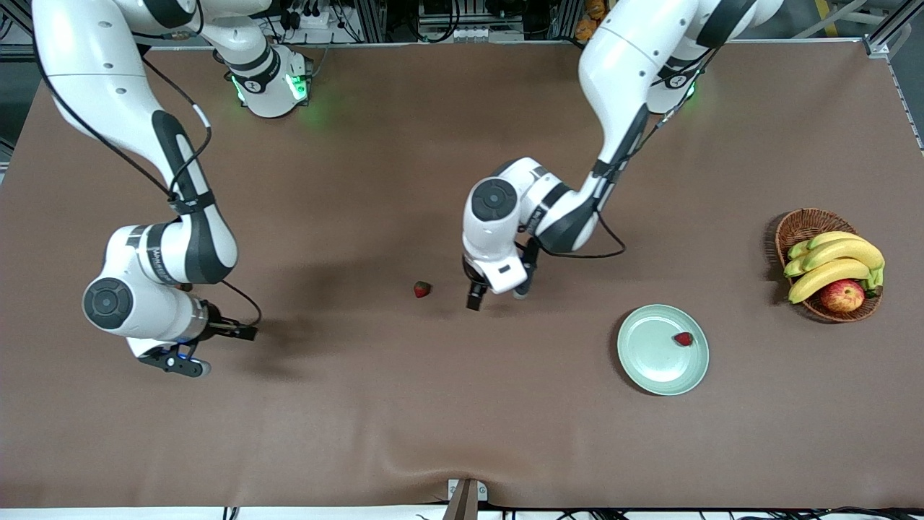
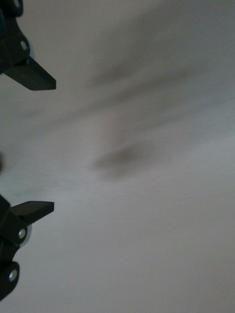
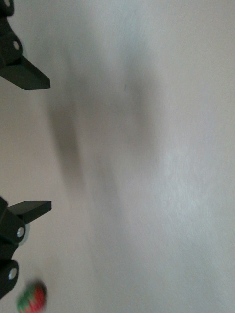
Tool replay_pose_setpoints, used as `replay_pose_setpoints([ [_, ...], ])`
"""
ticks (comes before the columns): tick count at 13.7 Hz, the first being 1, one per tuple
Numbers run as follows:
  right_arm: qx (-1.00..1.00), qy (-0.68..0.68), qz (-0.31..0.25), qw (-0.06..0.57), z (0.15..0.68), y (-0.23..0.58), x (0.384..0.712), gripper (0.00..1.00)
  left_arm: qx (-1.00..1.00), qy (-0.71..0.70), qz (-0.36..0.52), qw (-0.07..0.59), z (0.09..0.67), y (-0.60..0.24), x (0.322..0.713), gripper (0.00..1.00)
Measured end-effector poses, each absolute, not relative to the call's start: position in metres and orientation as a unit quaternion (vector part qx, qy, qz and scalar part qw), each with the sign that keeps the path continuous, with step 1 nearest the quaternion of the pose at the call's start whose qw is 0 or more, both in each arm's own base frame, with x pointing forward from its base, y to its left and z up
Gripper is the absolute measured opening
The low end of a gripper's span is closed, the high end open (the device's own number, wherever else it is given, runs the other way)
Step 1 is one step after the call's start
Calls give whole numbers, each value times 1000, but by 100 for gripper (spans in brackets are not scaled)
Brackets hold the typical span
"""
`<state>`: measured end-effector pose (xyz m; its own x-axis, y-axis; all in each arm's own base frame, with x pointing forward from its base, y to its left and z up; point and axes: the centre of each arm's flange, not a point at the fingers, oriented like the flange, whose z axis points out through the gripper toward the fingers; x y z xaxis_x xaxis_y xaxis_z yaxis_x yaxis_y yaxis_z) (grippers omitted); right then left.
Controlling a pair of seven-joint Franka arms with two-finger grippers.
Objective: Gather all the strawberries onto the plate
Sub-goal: 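Pass the second strawberry from the right gripper to the left gripper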
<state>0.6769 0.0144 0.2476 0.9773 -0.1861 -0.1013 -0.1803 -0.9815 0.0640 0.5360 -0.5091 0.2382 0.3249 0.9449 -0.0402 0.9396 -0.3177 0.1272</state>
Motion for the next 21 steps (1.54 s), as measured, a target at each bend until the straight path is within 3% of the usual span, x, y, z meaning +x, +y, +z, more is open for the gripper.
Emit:
replay_pose_setpoints([
  [10,995,6,-99,18,212,-113,645,100,925,326,147,128,212,-583,500,100],
  [15,993,23,-111,11,202,-135,634,100,960,182,187,102,190,-590,499,100],
  [21,990,45,-132,5,186,-139,620,97,963,116,228,85,160,-613,474,100],
])
